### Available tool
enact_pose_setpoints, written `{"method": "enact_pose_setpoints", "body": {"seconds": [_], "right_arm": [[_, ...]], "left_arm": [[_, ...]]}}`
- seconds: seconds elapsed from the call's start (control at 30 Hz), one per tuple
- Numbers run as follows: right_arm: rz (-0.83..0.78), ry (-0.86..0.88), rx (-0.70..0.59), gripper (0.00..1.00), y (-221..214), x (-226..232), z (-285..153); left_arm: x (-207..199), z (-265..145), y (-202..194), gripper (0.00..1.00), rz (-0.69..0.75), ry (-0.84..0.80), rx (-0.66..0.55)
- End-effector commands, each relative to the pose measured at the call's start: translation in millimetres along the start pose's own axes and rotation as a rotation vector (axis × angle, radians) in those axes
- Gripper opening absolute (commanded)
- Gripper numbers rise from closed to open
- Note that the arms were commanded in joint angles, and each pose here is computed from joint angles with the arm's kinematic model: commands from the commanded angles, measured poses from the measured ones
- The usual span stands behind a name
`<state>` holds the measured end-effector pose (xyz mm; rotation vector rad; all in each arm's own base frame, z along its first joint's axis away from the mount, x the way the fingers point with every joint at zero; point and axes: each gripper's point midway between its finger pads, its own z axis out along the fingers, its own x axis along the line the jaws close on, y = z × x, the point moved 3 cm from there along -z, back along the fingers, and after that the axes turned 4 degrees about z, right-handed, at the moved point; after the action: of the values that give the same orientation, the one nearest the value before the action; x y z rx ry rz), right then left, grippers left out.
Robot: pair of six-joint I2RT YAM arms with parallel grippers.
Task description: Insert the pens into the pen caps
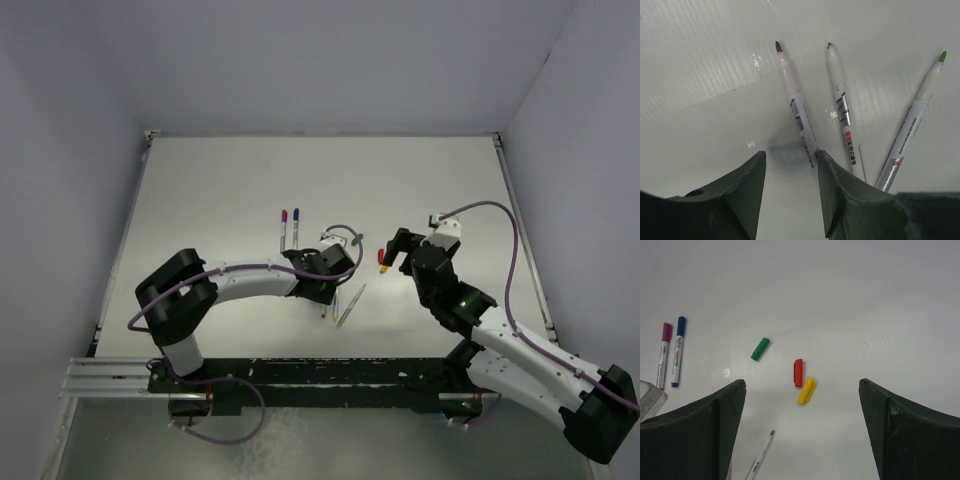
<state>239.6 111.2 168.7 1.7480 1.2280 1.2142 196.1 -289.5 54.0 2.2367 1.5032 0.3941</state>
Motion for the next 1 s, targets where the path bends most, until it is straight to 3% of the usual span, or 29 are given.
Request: {"method": "enact_pose_setpoints", "body": {"seconds": [0.0,0.33,0.97], "right_arm": [[0.043,0.017,-0.024,0.95,6.2,4.4,-0.2],[0.037,0.010,-0.020,0.95,4.4,1.8,-0.5],[0.059,-0.016,-0.014,0.96,4.3,0.9,0.3]], "left_arm": [[-4.5,0.7,6.2,0.49,0.010,0.001,-0.001],[-6.5,10.0,4.1,0.49,0.027,0.011,0.024],[31.7,19.3,-31.9,0.45,0.019,0.052,0.199]]}}
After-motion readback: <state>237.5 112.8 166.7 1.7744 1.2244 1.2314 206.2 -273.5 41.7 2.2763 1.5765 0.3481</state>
